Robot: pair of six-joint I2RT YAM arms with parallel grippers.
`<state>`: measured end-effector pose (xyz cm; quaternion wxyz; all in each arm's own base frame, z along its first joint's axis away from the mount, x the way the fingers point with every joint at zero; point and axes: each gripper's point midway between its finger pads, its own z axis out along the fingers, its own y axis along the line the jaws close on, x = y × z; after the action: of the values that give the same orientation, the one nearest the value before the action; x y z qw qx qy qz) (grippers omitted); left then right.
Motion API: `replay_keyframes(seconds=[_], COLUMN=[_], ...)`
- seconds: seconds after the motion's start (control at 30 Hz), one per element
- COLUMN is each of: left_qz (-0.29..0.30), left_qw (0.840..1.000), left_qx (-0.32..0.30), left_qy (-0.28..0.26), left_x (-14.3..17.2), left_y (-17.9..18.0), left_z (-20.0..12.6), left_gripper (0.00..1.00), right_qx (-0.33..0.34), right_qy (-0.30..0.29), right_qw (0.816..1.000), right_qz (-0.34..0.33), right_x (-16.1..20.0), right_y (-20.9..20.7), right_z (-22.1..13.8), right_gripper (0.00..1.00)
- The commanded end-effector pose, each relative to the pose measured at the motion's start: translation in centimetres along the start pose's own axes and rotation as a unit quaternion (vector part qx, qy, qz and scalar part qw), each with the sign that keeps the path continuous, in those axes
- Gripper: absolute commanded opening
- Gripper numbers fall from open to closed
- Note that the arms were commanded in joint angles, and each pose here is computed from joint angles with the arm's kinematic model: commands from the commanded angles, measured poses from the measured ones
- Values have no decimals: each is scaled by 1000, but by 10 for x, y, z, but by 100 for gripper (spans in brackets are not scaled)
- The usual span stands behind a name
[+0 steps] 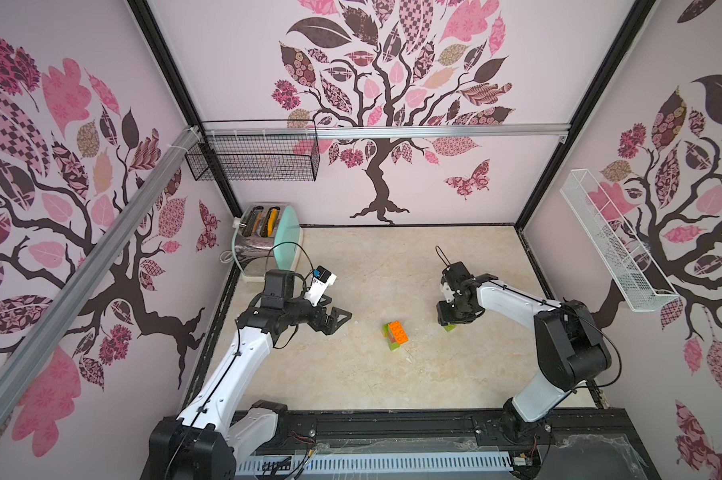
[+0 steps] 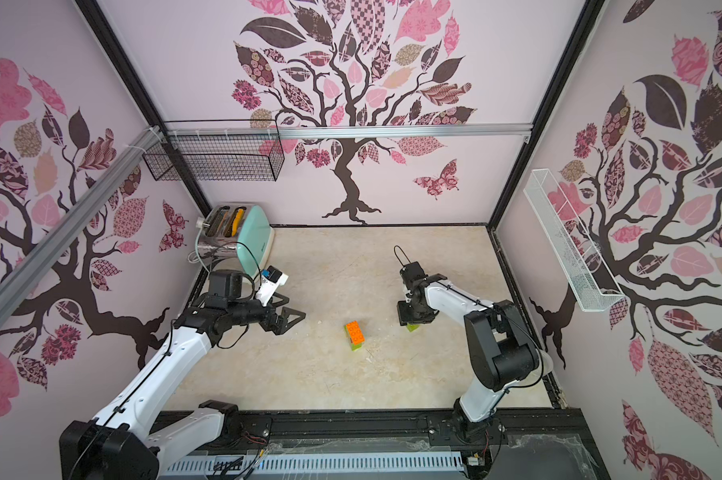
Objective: Assemble a giraffe with lego
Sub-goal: Pick up the lego brick from the center of the board.
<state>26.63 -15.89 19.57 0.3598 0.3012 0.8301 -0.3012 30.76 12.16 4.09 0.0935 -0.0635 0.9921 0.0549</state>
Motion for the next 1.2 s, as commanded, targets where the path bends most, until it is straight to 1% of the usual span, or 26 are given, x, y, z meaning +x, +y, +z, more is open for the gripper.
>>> replay_keyframes(seconds=[0.0,0.1,0.33,0.43,0.6,1.17], left_qz=[9,8,8,8,10,8], left_qw=[1000,1000,1000,1000,1000,1000], left_qx=[-1,0,1,0,-1,-2], left_qy=[-8,-8,-8,-8,-9,-12], left_x=[-2,0,0,0,0,1], left_y=[0,0,1,1,1,2], left_z=[-2,-1,0,0,-1,-3], left_gripper=[98,98,98,98,98,98], right_qx=[-1,-7,-8,-1,7,12], right_qy=[17,20,12,20,27,26], right_qw=[1000,1000,1000,1000,1000,1000], right_qz=[-4,-1,2,2,1,-3], right_x=[0,4,7,11,14,7], right_y=[1,2,2,-1,-2,3], right_z=[6,5,-4,0,7,9], right_gripper=[57,55,43,41,41,46])
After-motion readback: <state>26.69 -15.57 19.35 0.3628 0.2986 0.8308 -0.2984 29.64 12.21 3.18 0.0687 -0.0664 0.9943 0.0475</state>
